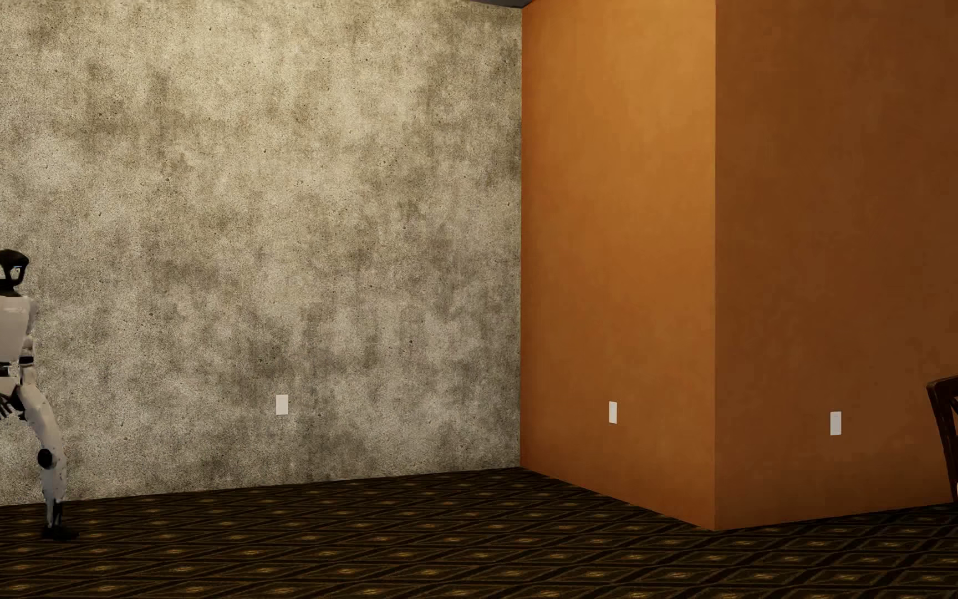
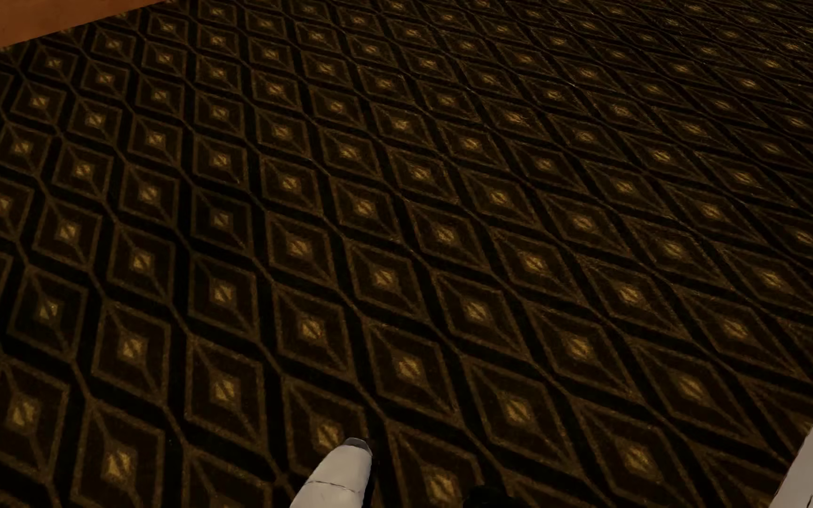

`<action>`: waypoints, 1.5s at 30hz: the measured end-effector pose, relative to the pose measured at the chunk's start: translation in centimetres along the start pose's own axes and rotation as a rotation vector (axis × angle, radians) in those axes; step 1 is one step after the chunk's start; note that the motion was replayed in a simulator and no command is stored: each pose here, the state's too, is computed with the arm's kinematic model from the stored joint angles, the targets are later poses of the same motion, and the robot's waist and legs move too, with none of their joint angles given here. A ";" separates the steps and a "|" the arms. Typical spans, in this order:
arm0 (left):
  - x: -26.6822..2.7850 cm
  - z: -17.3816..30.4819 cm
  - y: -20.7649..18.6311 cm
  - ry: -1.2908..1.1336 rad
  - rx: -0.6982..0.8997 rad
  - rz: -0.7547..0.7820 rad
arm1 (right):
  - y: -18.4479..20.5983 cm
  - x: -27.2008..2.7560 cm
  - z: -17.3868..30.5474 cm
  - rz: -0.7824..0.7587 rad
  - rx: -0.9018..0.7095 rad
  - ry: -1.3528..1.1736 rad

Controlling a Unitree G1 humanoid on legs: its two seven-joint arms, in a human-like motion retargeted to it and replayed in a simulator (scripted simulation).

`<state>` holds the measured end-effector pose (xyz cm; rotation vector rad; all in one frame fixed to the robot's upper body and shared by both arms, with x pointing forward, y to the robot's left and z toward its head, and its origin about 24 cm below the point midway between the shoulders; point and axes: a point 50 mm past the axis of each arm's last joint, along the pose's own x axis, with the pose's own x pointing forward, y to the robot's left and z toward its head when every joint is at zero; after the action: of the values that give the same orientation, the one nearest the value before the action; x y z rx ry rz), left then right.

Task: Walk around the corner

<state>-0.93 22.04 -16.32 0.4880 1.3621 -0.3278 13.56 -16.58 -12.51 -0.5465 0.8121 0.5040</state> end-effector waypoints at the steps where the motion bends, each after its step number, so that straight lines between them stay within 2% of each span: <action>1: -0.1 -0.7 -0.2 0.020 -0.026 0.003 | -0.6 -0.2 -1.3 -0.028 0.028 0.050; 6: 0.1 -0.7 0.0 0.041 -0.020 0.005 | 3.7 -2.1 -7.1 0.091 0.021 0.281; 13: -0.1 7.0 2.8 -0.259 -0.028 0.076 | 5.8 -5.1 -10.7 0.127 0.063 0.398; 17: -0.8 10.9 5.5 -0.387 -0.009 0.143 | 5.8 -5.4 -10.9 0.118 0.080 0.401; 20: -0.2 8.8 4.7 -0.308 -0.070 0.131 | 6.5 -6.0 -11.8 0.137 0.080 0.445; 22: 0.2 6.2 3.2 -0.215 -0.046 0.090 | 6.6 -5.7 -11.7 0.153 0.057 0.446; 23: 0.0 5.4 2.7 -0.200 -0.068 0.084 | 6.0 -5.3 -11.5 0.107 0.107 0.447; 27: -0.1 2.5 1.6 -0.109 -0.054 0.054 | 2.8 -3.2 -8.1 0.042 0.066 0.294; 30: -0.3 1.3 1.5 -0.080 -0.080 0.060 | -1.0 -1.8 -4.7 -0.055 0.052 0.155; 34: -0.4 -0.4 0.6 -0.016 -0.075 0.035 | -3.6 -1.2 -2.4 -0.141 0.083 0.069; 37: -0.5 -2.4 -0.1 0.077 -0.074 0.017 | 0.0 -2.1 -6.4 -0.079 0.161 0.230; 39: -0.3 -1.1 0.1 0.023 -0.099 0.031 | 2.0 -2.6 -7.8 -0.004 0.121 0.295; 40: -0.1 0.3 0.5 -0.026 -0.098 0.039 | 2.7 -2.8 -8.4 -0.005 0.162 0.326; 41: -0.1 1.6 1.0 -0.081 -0.089 0.048 | 3.6 -3.4 -8.5 0.031 0.133 0.314; 42: -0.2 2.6 1.6 -0.124 -0.097 0.066 | 4.7 -4.0 -9.9 0.030 0.192 0.387; 43: -0.3 4.3 2.5 -0.188 -0.095 0.088 | 5.6 -4.6 -10.3 0.081 0.139 0.397; 45: -0.7 6.9 4.0 -0.286 -0.094 0.125 | 6.7 -5.8 -11.6 0.105 0.146 0.441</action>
<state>6.74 21.90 -14.18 0.4279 1.0595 -0.2203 -0.05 -20.03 -16.27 -0.4875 1.2939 0.4209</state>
